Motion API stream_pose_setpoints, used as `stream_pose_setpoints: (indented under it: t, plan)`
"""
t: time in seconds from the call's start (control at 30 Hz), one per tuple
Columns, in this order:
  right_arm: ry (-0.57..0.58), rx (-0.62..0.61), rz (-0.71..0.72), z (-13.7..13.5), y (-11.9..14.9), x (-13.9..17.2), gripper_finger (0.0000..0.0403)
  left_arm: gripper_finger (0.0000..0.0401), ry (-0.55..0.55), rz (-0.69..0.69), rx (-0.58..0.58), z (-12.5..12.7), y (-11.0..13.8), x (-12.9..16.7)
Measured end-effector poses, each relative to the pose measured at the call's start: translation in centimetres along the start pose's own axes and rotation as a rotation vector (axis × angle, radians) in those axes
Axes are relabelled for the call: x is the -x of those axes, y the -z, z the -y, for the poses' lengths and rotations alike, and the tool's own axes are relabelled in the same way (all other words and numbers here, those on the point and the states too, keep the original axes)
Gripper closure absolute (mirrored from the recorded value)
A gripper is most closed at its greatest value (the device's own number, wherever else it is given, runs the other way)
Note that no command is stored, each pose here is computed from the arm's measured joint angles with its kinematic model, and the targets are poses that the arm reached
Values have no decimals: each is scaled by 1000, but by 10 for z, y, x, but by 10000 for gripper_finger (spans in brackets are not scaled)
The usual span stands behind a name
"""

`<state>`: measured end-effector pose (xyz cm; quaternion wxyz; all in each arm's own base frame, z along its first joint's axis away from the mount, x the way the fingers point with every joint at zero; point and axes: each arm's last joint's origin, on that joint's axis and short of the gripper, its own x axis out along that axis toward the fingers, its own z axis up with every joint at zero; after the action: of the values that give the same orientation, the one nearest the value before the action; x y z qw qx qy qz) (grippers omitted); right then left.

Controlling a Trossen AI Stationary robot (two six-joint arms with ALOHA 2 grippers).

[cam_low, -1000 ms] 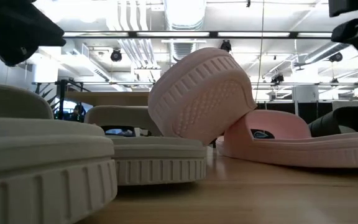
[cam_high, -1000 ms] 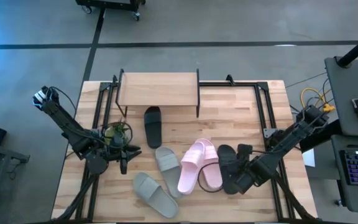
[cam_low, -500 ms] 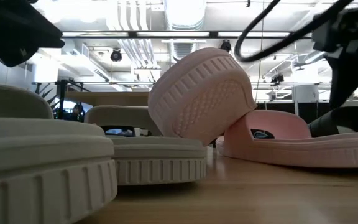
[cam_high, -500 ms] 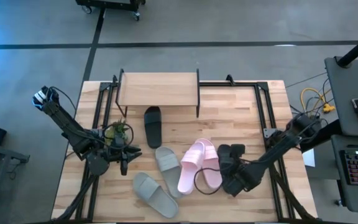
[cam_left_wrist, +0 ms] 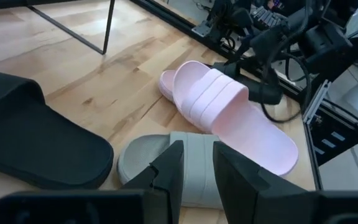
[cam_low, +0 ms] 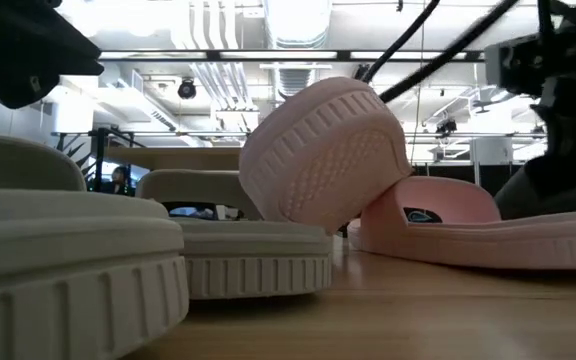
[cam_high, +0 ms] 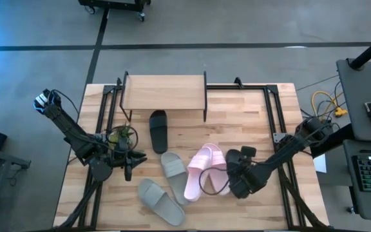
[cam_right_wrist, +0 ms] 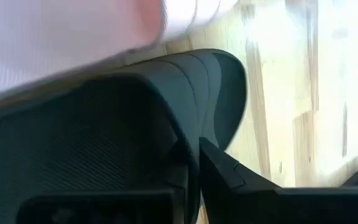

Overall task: Pick and place slides into the shelf
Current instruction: Move the black slider under the shelf

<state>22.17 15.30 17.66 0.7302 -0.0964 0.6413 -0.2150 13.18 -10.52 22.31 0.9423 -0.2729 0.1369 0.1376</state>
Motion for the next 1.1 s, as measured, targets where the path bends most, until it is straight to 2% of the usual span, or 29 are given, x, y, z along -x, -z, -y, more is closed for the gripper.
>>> stream_pose_setpoints:
  t: [0.17, 0.3, 0.4, 0.5, 0.67, 0.73, 0.83, 0.9, 1.0, 1.1]
  plan:
    - [-33, 8, -9, 18, 8, 35, 390, 329, 9, 6, 17, 0, -2, 1]
    - [-108, -80, 87, 45, 8, 72, 390, 329, 15, 10, 25, 1, -3, 1]
    - [-144, -171, 204, 68, -7, 89, 390, 329, 16, 11, 26, 1, -3, 1]
    - [-146, -225, 299, 87, -37, 91, 390, 329, 17, 12, 29, 1, -3, 1]
    - [-177, -197, 485, 111, -103, 80, 390, 329, 28, 18, 87, 2, -5, 2]
    - [-219, -177, 501, 121, -129, 69, 390, 329, 29, 16, 119, 1, -5, 3]
    - [-258, -153, 410, 135, -154, 43, 390, 329, 37, 14, 163, 1, -6, 4]
    - [-245, -117, 321, 139, -165, 24, 390, 329, 39, 13, 188, 1, -7, 4]
    - [-206, -19, 216, 137, -178, -1, 390, 329, 42, 12, 205, 3, -8, 4]
    - [-189, 45, 190, 133, -194, -16, 390, 329, 46, 13, 212, 4, -9, 5]
